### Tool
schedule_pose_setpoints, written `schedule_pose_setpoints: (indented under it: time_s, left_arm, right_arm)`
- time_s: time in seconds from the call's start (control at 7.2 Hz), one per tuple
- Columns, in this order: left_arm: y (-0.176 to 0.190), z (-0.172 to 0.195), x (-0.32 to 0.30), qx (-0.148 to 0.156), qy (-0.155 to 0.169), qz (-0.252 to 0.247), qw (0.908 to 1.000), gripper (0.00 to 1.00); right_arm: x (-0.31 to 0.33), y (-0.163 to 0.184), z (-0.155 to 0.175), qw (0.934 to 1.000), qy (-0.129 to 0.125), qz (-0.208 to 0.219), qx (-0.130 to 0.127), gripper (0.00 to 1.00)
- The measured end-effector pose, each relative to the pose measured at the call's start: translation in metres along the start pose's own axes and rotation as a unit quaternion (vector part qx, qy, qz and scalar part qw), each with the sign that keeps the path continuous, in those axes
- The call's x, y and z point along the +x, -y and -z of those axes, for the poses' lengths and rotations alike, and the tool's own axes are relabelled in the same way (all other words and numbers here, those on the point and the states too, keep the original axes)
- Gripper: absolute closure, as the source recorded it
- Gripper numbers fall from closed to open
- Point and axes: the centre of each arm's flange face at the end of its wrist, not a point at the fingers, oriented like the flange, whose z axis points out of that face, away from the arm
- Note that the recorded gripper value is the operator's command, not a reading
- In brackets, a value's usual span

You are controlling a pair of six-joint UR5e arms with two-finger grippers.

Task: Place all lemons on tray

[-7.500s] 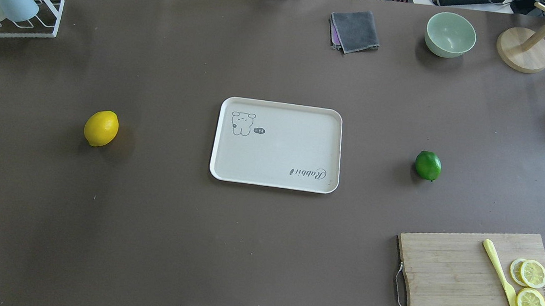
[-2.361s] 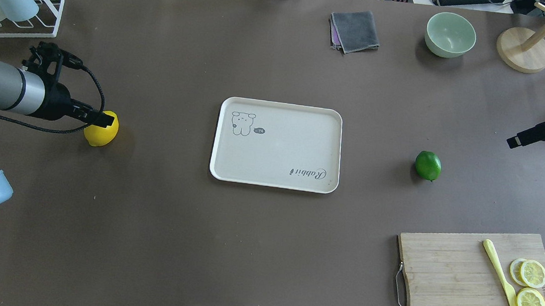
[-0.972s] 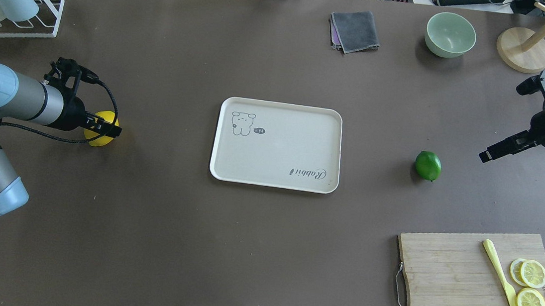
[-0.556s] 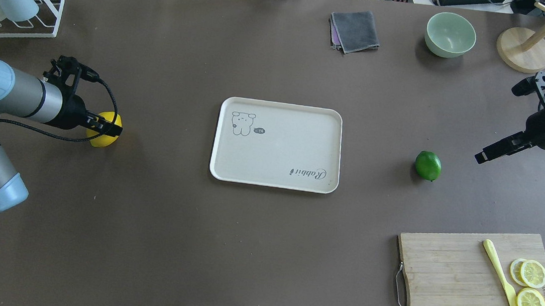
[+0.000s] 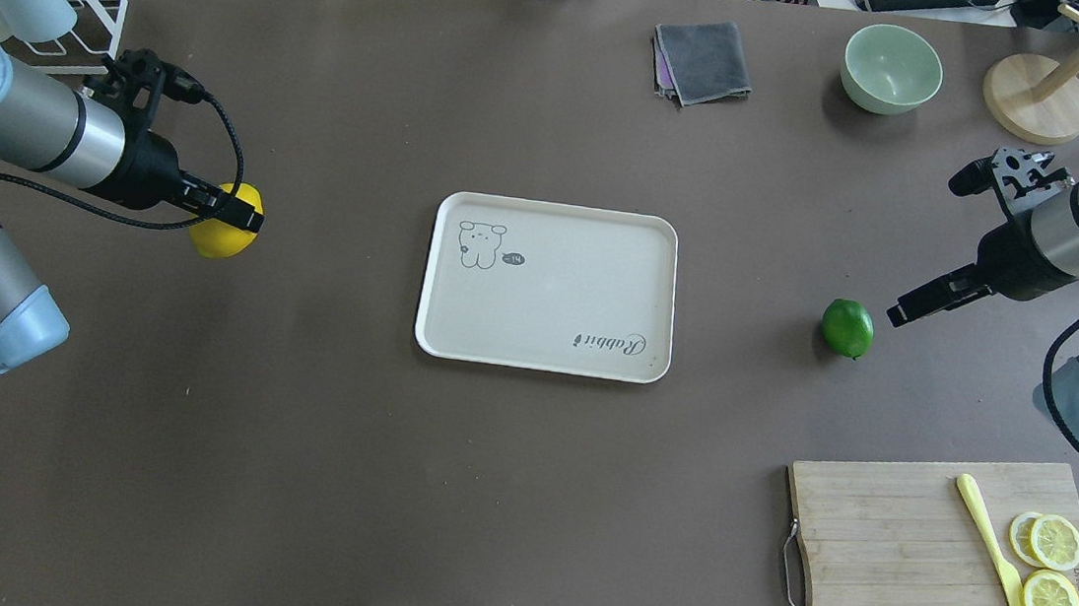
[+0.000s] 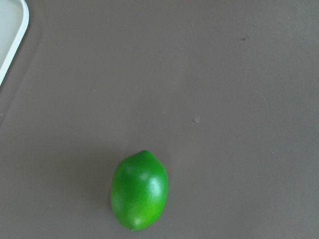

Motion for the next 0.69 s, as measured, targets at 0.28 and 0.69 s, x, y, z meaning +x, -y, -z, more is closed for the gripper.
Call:
schedule_pose_setpoints:
  time_s: [0.28,0.69]
  left_arm:
    - [0.018,0.013,0.018,0.002,0.003,0.004,1.0000,1.00]
    - [0.047,0.023,0.059,0.006,0.001,0.036,0.9993,1.00]
  right_arm:
    - [-0.021,0.016,-0.024,0.9998,-0.018,-0.001,-0.001,0.01]
    - [-0.026,0.031,-0.051,0.9994,-0.029,-0.014,-0.011,0.01]
